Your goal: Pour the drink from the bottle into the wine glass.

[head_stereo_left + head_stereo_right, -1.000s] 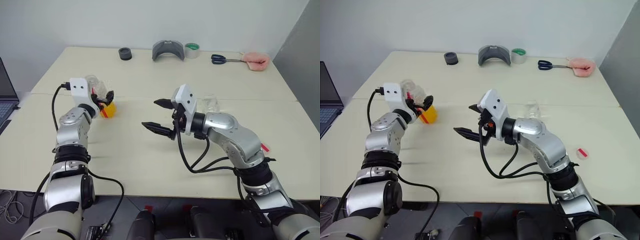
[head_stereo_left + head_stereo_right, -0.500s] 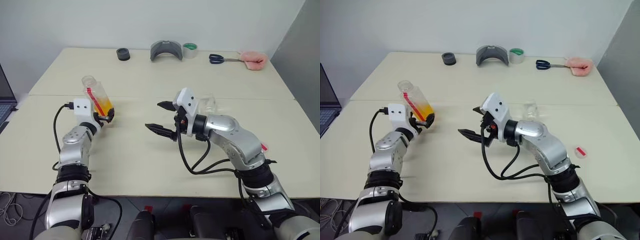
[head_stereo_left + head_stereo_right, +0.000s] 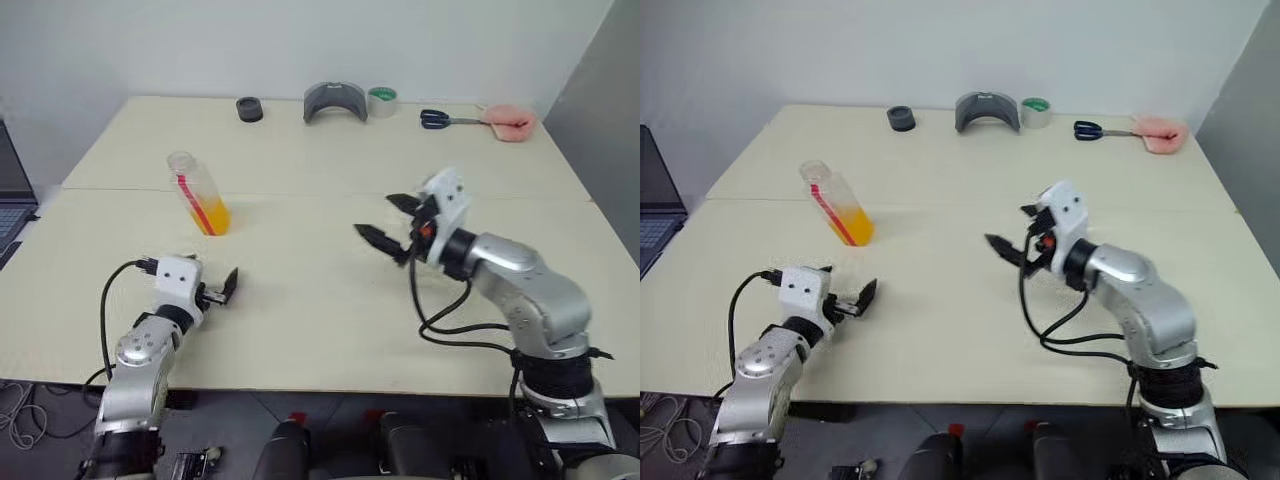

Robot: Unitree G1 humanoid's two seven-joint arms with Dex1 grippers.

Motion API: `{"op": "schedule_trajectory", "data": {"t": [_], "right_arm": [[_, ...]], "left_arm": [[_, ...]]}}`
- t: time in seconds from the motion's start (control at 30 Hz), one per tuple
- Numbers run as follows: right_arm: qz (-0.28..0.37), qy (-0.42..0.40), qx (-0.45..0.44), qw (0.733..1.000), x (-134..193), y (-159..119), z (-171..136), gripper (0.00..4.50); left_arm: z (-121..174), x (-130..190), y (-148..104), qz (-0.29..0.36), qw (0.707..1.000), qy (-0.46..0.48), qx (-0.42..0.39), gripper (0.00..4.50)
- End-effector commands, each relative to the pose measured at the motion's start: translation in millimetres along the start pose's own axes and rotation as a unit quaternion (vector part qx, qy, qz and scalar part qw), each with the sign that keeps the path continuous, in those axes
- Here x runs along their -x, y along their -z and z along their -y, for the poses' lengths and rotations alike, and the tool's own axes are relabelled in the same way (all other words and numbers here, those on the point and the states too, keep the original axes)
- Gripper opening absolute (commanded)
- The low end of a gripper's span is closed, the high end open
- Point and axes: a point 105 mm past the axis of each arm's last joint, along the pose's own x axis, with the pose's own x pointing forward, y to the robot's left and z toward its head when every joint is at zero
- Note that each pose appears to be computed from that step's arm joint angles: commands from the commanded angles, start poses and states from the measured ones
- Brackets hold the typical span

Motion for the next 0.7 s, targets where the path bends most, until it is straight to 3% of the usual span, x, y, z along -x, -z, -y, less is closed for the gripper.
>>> {"op": "schedule_trajectory", "data": {"t": [0.03,0.2,0.33,0.47,0.7], "right_arm": [[-0.031,0.035,-0.028,0.998,13,-11,31,4.5],[-0.149,0.059,-0.1,0.982,15,10,76,4.5],[-0.193,0.062,-0.182,0.962,14,25,102,4.5],[-0.238,0.047,-0.217,0.946,14,45,111,4.5],[-0.27,0.002,-0.25,0.93,7,59,110,4.5]], "left_arm": [[47,1,-37,0.044,0.985,0.166,0.013,4.46],[69,6,-55,0.028,0.947,0.321,0.005,4.46],[88,23,-62,0.003,0.899,0.437,-0.025,4.46],[92,30,-66,-0.004,0.872,0.485,-0.063,4.46],[85,22,-67,0.003,0.867,0.488,-0.1,4.46]]}}
